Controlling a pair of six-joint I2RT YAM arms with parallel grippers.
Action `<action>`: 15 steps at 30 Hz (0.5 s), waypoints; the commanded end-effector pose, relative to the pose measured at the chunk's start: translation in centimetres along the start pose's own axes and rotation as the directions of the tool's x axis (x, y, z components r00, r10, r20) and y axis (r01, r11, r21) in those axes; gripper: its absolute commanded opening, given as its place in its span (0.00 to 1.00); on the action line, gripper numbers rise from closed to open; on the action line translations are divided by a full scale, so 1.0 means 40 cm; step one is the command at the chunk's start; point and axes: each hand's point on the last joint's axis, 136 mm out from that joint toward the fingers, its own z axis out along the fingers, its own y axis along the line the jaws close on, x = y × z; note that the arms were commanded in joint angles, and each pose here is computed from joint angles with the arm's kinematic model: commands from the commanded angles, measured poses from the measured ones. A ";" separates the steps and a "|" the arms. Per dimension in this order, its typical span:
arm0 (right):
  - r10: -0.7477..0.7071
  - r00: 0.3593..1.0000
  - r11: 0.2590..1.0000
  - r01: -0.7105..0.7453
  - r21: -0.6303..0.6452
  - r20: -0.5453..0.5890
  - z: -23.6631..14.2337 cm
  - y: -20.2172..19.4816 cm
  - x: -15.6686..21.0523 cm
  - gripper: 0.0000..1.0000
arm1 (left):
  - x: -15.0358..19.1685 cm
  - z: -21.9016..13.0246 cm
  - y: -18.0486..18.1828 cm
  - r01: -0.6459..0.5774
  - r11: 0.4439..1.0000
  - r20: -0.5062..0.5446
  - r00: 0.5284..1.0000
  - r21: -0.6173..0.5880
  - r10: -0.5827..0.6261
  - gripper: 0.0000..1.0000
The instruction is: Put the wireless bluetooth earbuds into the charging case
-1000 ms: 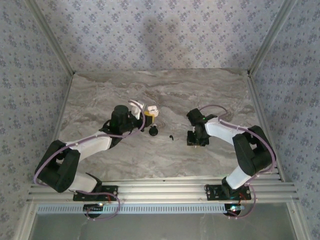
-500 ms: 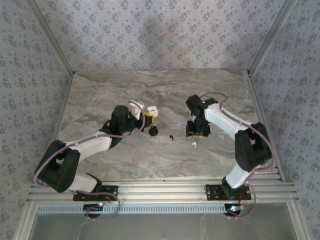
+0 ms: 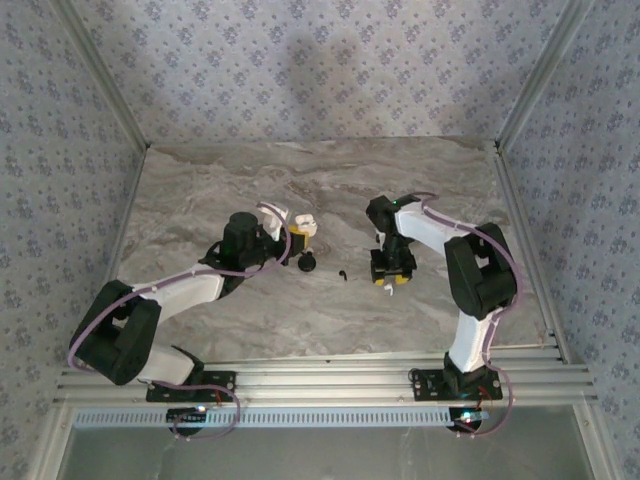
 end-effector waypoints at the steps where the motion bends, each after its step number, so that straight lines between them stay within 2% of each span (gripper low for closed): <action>1: -0.024 1.000 1.000 0.024 -0.007 -0.020 0.009 0.006 -0.010 0.44 | -0.030 -0.003 -0.010 -0.024 1.000 0.025 0.999 0.001 0.024 0.09; 15: -0.031 0.998 0.999 0.033 0.038 -0.058 0.039 -0.012 0.004 0.35 | -0.027 -0.006 -0.008 -0.031 1.000 0.017 0.999 -0.005 0.031 0.09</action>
